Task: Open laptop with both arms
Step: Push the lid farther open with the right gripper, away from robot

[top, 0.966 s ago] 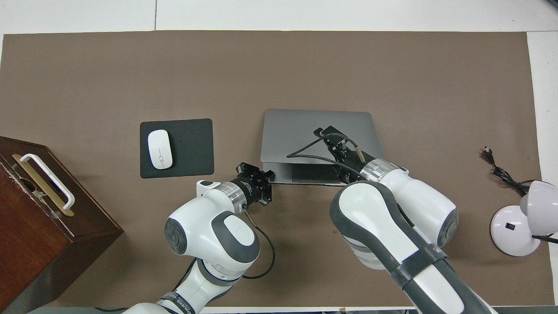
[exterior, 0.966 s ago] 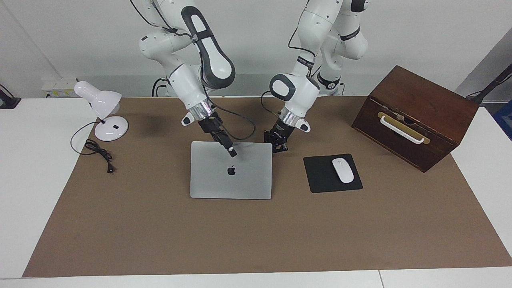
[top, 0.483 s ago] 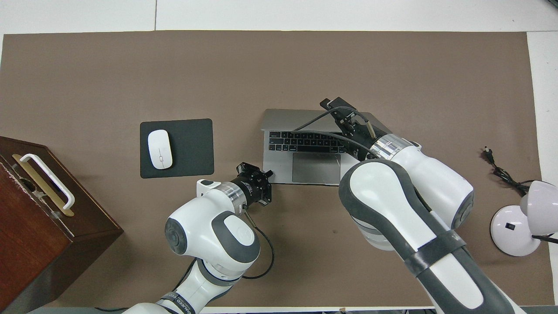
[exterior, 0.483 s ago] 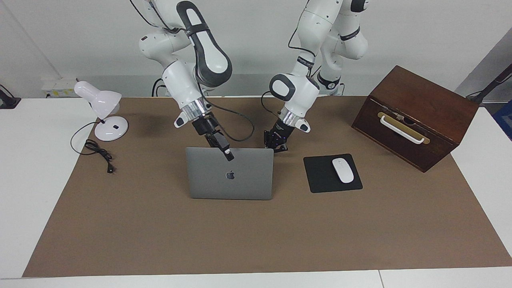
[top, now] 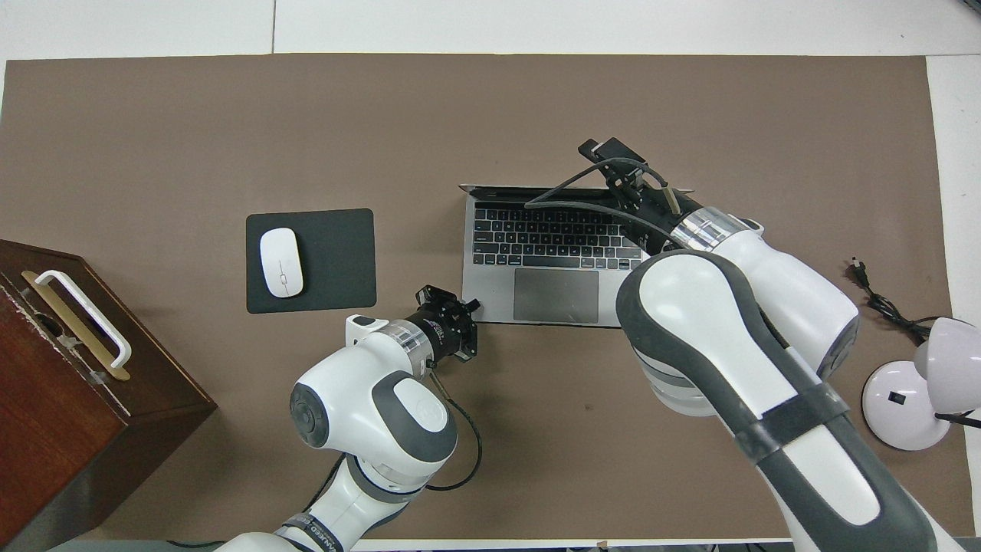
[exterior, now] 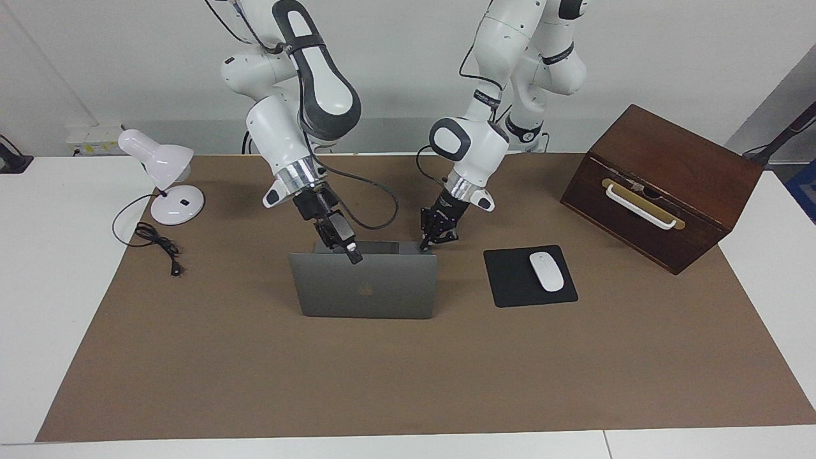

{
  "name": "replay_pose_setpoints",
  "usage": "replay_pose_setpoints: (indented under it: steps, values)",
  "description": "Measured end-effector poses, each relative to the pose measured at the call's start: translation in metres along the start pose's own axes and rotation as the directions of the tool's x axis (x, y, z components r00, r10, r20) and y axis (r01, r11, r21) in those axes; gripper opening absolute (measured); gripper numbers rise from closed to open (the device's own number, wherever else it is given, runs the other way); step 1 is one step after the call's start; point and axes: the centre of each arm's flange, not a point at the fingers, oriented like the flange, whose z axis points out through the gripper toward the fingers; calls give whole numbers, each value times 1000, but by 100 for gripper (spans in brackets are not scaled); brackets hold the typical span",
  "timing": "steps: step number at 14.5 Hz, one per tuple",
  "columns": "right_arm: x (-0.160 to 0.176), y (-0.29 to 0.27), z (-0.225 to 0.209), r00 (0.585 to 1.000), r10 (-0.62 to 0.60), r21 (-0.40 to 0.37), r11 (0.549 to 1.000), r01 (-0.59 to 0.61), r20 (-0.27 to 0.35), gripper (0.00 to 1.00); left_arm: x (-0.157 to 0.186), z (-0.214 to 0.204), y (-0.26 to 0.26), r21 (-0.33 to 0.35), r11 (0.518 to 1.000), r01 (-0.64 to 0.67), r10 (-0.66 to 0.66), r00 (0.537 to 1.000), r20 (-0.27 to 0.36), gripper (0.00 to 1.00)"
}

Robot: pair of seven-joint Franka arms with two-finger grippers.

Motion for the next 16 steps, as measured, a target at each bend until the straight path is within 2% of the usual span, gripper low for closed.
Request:
replay_pose_setpoints:
  steps: [6,16]
  values:
    - [20,-14,-1,1000,9,31,999,-8,-28,100,0,0,0,0,1000,0,0,1000,0,1]
    - [58,-20,1,999,32,52,998,-30,-39,100,0,0,0,0,1000,0,0,1000,0,1]
